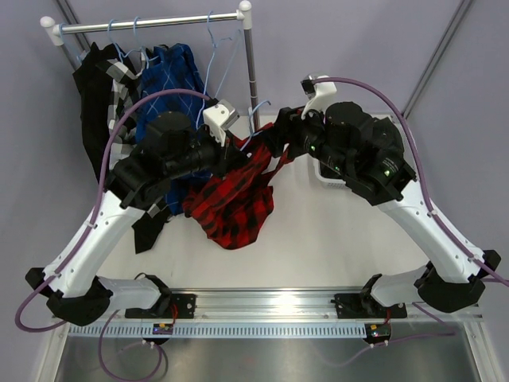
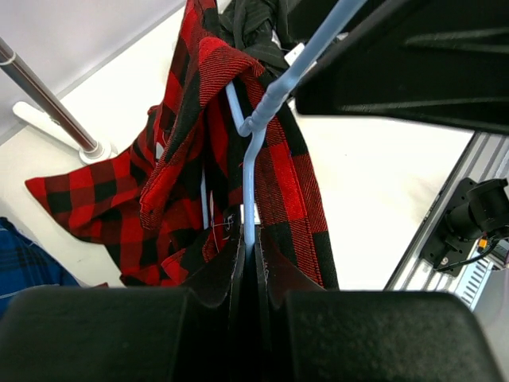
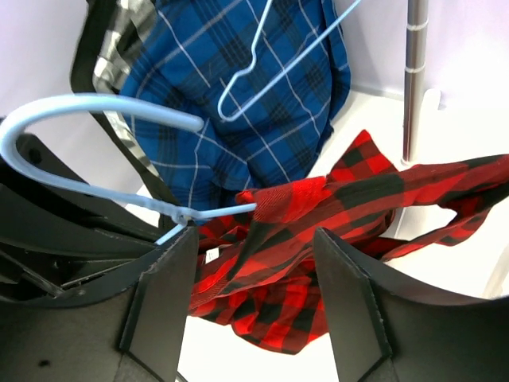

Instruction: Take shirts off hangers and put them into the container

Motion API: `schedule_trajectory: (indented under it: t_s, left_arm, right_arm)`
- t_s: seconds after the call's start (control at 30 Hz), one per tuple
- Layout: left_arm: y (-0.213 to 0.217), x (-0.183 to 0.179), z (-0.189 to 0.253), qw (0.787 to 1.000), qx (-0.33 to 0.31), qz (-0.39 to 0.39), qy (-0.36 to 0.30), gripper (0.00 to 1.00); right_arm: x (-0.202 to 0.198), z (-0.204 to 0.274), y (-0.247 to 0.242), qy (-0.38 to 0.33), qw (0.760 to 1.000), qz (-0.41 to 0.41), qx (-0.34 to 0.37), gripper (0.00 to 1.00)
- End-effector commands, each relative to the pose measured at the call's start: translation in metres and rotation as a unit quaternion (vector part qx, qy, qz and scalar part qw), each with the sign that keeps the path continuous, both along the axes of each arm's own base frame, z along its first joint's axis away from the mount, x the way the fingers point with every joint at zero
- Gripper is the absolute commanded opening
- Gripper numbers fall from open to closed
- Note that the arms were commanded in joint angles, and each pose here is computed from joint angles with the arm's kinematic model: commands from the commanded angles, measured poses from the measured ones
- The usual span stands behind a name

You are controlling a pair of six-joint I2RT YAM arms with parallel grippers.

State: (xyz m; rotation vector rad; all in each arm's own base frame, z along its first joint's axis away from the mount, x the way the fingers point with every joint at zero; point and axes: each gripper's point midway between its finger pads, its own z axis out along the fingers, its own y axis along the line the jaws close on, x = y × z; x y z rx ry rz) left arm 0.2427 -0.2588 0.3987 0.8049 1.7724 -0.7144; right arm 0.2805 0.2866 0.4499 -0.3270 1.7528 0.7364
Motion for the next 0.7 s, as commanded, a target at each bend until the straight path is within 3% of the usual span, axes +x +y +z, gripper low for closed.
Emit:
schedule_trajectory:
  t_s: [0.0,0.1,0.37,0.57,0.67]
  left_arm:
    - [-0.008,-0.002,0.049,0.996,-0.058,-0.017,-0.059,0.00]
    - [-0.007,-0.001,0.050,0.996,-0.055,-0.012,-0.062,0.00]
    - [-0.010,-0.004,0.045,0.997,-0.055,-0.025,-0.055,0.00]
    - [-0.011,-0.010,0.029,0.997,-0.046,-0.038,-0.040,0.00]
    - [-0.002,-0.014,0.018,0.998,-0.038,-0.028,-0.037,0.00]
  right_arm:
    - [-0.001,-0.004,0.009,-0.003,1.000,0.016,-0.003,0.66]
    - [0.000,-0.014,0.014,0.008,1.000,0.021,-0.008,0.58]
    - [0.007,-0.031,0.015,0.016,0.999,0.012,-0.025,0.53]
    - [0.022,-0.026,0.015,0.007,1.000,-0.022,-0.012,0.42]
    - [0.032,-0.023,0.005,0.000,0.998,-0.064,-0.015,0.26]
